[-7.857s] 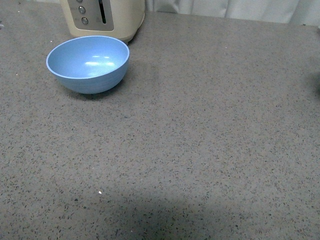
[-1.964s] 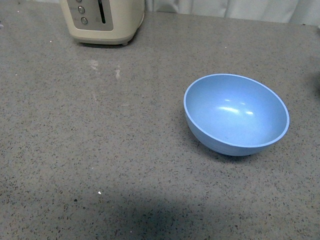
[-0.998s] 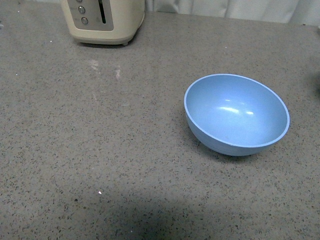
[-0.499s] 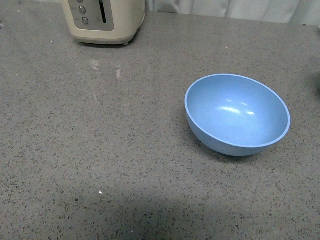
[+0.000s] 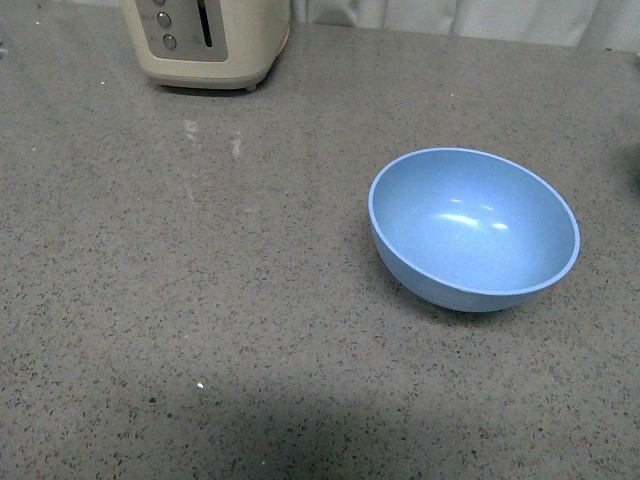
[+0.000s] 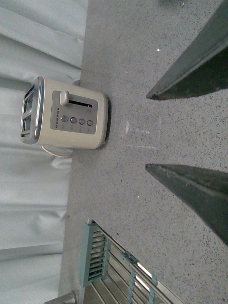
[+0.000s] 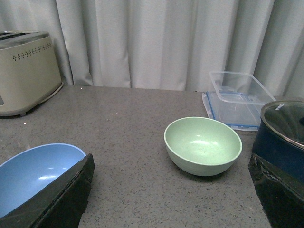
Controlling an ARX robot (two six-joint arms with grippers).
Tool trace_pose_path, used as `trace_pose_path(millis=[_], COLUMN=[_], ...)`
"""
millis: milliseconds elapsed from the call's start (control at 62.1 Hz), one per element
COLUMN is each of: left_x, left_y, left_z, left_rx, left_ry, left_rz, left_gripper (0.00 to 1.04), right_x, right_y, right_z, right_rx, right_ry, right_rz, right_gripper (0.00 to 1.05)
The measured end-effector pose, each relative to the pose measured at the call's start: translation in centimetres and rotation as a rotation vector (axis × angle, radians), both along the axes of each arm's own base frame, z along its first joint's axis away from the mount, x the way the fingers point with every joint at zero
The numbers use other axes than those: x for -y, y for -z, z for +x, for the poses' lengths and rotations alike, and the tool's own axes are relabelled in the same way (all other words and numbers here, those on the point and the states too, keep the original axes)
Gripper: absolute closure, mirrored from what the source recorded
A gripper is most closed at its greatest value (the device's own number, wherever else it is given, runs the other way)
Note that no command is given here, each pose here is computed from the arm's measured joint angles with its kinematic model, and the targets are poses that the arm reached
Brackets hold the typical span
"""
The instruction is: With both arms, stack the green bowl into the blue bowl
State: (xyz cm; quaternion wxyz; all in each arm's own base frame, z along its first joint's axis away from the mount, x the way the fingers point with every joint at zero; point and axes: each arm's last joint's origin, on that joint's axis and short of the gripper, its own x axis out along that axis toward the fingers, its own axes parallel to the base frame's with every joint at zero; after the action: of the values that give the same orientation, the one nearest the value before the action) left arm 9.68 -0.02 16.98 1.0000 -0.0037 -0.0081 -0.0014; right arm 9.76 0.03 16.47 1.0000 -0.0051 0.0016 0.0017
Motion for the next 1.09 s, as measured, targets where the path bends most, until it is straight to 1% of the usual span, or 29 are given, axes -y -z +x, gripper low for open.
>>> trace_pose_path(millis=[64,81,177,193,242,290,322,338,386,467,564,644,725,853,1014,1095], left_x=[0.0,0.0,0.0,0.0,0.0,0.0,0.0,0.0,0.0,0.0,0.0,0.0,0.0,0.0,0.0,0.0], left_y=[0.0,0.0,0.0,0.0,0.0,0.0,0.0,0.0,0.0,0.0,0.0,0.0,0.0,0.0,0.0,0.0], left_z=[0.0,0.0,0.0,0.0,0.0,0.0,0.0,0.0,0.0,0.0,0.0,0.0,0.0,0.0,0.0,0.0], left_rx=[0.0,0.0,0.0,0.0,0.0,0.0,0.0,0.0,0.0,0.002,0.001,0.001,0.001,0.001,0.001,0.001], left_ry=[0.0,0.0,0.0,0.0,0.0,0.0,0.0,0.0,-0.002,0.0,0.0,0.0,0.0,0.0,0.0,0.0], left_rz=[0.0,0.0,0.0,0.0,0.001,0.002,0.002,0.002,0.002,0.002,0.003,0.003,0.002,0.002,0.003,0.003], left_gripper=[0.49,0.44,0.2,0.15,0.05,0.07,0.07,0.07,0.06,0.06,0.06,0.06,0.06,0.06,0.06,0.06], right_x=[0.0,0.0,0.0,0.0,0.0,0.0,0.0,0.1,0.4,1.0,1.8,2.5,3.0,3.6,4.0,3.9], right_y=[0.0,0.0,0.0,0.0,0.0,0.0,0.2,0.2,0.0,-1.0,-1.9,-2.4,-2.1,-1.9,-1.7,-1.2], right_z=[0.0,0.0,0.0,0.0,0.0,0.0,0.1,0.2,0.7,2.2,4.5,7.1,9.8,13.2,16.7,18.2], right_rx=[0.0,0.0,0.0,0.0,0.0,-0.002,-0.038,-0.068,-0.106,-0.124,-0.155,-0.221,-0.321,-0.425,-0.52,-0.607], right_ry=[0.0,0.0,0.0,0.0,0.0,0.006,0.049,0.097,0.191,0.215,0.172,0.106,0.026,-0.075,-0.164,-0.232], right_rz=[0.0,0.0,0.0,0.0,0.0,0.0,-0.015,-0.034,-0.071,-0.116,-0.16,-0.203,-0.241,-0.286,-0.322,-0.337], right_gripper=[0.09,0.09,0.09,0.09,0.09,0.09,0.09,0.09,0.09,0.09,0.09,0.09,0.09,0.09,0.09,0.09])
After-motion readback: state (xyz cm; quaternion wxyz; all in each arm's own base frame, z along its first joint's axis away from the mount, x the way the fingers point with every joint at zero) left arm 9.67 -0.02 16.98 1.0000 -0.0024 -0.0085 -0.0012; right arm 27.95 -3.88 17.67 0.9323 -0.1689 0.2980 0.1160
